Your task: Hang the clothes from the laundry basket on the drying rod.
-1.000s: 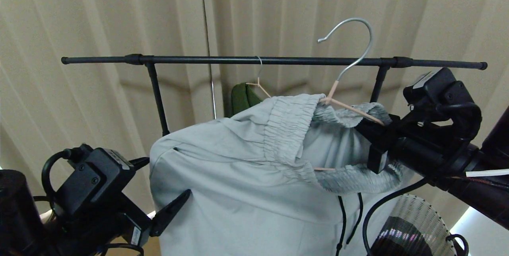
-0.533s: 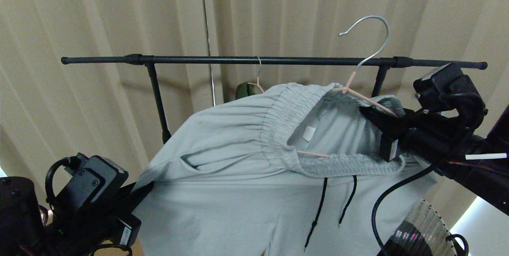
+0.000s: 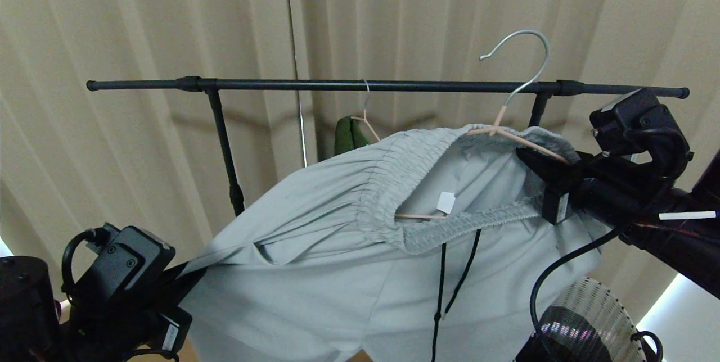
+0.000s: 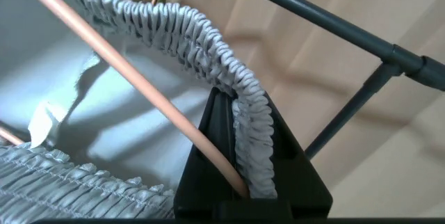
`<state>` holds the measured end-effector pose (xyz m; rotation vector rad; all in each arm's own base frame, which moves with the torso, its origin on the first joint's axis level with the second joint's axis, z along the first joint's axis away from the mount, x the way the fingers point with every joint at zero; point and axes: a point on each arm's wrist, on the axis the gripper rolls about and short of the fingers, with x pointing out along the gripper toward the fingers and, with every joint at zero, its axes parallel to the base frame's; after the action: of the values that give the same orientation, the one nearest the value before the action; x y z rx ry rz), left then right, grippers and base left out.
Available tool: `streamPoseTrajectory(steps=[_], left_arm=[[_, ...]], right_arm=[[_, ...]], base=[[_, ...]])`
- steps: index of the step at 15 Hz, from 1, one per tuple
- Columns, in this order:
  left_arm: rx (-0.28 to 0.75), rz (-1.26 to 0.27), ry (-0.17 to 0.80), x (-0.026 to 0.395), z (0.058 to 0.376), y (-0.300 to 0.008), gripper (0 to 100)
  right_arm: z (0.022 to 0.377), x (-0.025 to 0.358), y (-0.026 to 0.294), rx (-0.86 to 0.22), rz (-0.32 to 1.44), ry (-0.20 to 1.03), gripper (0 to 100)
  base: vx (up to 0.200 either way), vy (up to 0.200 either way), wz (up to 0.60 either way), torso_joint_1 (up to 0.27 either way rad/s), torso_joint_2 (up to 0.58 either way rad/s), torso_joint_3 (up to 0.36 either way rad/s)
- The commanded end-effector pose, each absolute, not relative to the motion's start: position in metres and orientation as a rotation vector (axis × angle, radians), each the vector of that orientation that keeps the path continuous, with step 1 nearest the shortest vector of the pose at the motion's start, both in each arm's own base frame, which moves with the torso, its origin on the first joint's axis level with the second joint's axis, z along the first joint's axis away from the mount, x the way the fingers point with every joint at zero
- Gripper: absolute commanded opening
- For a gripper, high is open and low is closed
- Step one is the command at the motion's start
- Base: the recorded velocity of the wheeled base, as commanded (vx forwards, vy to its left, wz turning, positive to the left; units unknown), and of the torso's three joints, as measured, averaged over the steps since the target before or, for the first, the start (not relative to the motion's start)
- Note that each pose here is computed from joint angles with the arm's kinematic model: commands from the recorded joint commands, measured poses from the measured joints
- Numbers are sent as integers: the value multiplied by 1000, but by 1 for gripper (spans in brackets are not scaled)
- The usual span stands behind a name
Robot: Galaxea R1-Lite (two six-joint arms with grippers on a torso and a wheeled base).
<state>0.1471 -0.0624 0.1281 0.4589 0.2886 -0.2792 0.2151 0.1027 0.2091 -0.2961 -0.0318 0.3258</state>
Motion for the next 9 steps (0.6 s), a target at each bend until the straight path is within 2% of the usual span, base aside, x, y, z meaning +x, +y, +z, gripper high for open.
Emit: streamPoseTrajectory(steps=[1,3,5,9], left_arm=[[454,-279,272,144,131,-61,100],[448,-282,253,142,133,-61,100],[434,-296,206,132,139,-59,100],[376,-320,22,99,160,-48,100]], right_arm=[[207,215,103,-299,329,-25,0],[207,215,103,-300,329,-20,0],[202,210,101,-320,339,50,0],[191,193,92,-360,357,182,0]], base=[[0,0,0,0,0,0],[0,0,0,0,0,0],[0,0,0,0,0,0],[0,0,0,0,0,0]])
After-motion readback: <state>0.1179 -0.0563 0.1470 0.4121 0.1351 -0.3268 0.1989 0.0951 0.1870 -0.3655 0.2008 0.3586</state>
